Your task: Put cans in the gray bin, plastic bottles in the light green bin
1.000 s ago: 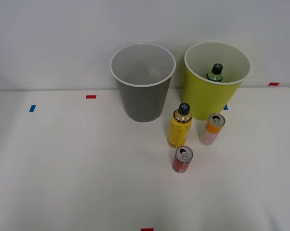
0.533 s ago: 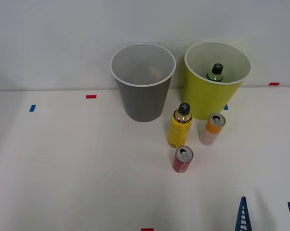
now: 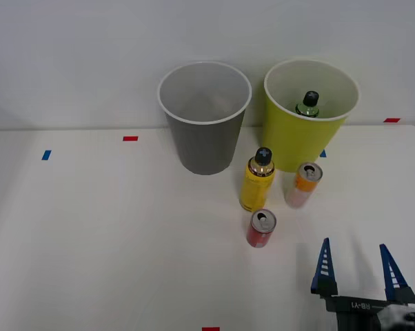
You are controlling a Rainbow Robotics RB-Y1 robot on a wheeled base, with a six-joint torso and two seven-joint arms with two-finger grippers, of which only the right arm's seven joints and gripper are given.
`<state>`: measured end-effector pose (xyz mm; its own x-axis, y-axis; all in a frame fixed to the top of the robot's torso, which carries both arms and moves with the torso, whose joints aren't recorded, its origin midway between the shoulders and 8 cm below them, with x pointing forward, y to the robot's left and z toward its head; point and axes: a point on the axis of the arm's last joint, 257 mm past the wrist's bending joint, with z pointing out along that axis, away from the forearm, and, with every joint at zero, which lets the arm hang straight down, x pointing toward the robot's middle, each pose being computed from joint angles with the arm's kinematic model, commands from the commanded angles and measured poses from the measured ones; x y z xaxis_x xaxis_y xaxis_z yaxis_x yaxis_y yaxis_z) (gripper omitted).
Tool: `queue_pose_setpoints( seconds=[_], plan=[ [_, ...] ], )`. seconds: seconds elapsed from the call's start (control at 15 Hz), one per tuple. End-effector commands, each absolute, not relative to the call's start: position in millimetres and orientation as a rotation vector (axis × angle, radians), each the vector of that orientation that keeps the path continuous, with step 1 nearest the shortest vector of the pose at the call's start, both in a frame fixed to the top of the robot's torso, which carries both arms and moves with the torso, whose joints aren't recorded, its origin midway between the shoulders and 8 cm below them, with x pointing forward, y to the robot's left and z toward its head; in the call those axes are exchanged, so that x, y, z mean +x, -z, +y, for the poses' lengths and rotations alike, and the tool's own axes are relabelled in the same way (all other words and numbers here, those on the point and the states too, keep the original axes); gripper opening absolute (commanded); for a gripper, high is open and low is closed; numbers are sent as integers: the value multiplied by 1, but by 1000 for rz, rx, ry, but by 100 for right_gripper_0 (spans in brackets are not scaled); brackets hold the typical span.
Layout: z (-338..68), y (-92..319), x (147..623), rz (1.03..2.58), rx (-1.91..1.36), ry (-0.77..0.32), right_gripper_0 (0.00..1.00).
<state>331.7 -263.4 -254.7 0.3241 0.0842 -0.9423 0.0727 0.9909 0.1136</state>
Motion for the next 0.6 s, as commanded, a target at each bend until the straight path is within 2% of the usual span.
queue_pose_setpoints(
  seconds=[0.07, 0.6],
  plan=[
    [-257, 251, 370, 1263, 156, -14, 100],
    [-232, 239, 433, 1303, 126, -42, 100]
  ],
)
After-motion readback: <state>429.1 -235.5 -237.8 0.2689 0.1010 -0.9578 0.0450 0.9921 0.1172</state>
